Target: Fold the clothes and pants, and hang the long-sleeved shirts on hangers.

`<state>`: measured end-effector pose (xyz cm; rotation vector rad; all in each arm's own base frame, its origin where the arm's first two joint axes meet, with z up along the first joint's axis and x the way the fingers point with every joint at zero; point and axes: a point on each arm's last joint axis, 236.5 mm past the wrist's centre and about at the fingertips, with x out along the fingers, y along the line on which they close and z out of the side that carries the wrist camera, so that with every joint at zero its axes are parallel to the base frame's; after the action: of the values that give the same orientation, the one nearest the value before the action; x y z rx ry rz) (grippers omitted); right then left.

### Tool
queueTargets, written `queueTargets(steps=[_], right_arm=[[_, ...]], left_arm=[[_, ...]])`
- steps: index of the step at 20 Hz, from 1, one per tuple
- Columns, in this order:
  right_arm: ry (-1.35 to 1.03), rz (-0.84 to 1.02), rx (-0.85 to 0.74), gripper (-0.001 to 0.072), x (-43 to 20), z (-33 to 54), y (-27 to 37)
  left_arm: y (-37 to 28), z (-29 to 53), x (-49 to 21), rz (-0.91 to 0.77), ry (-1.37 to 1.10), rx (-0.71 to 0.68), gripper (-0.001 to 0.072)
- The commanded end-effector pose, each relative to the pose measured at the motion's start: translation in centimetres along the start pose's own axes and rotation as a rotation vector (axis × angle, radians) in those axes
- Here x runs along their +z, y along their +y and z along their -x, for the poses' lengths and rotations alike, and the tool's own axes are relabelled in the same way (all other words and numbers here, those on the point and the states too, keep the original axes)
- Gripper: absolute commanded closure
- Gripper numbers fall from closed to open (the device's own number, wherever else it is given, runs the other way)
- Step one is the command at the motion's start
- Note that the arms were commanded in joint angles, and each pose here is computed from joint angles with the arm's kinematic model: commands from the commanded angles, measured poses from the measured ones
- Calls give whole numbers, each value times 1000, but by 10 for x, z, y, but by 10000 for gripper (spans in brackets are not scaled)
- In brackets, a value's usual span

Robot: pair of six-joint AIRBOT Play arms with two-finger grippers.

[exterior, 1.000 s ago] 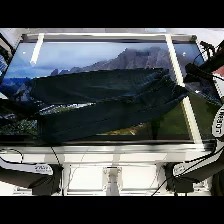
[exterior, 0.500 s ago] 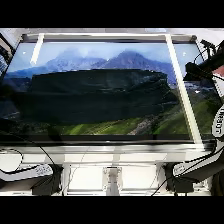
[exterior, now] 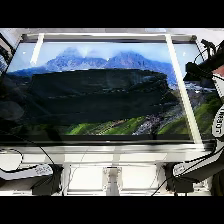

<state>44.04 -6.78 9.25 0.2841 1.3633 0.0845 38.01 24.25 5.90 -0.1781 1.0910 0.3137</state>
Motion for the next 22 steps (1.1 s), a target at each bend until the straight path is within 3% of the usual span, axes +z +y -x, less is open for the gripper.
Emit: queueTargets(steps=[1,3,5,6,9,13,22], right_arm=[[11,18,-12,685,-3,0,-3],[29,43,-35,613,-7,1,-8],[44,32,-106,309,-10,2,-26],[46,22,-119,228,-11,3,-33],[80,-11,-113,227,-21,-6,-53],[202,14,-77,230,-57,-63,-76],[131,145,-40,233,-51,-143,-90]], left_arm=[[18,-1,-29,-34,124,50,448],[24,-4,-60,-37,244,16,445],[25,-6,-88,-13,353,-50,354],[23,-8,-95,16,368,-96,333],[3,-13,-108,84,357,-264,235],[2,-17,-136,94,438,-284,235],[-8,-9,-151,124,511,-318,235]])
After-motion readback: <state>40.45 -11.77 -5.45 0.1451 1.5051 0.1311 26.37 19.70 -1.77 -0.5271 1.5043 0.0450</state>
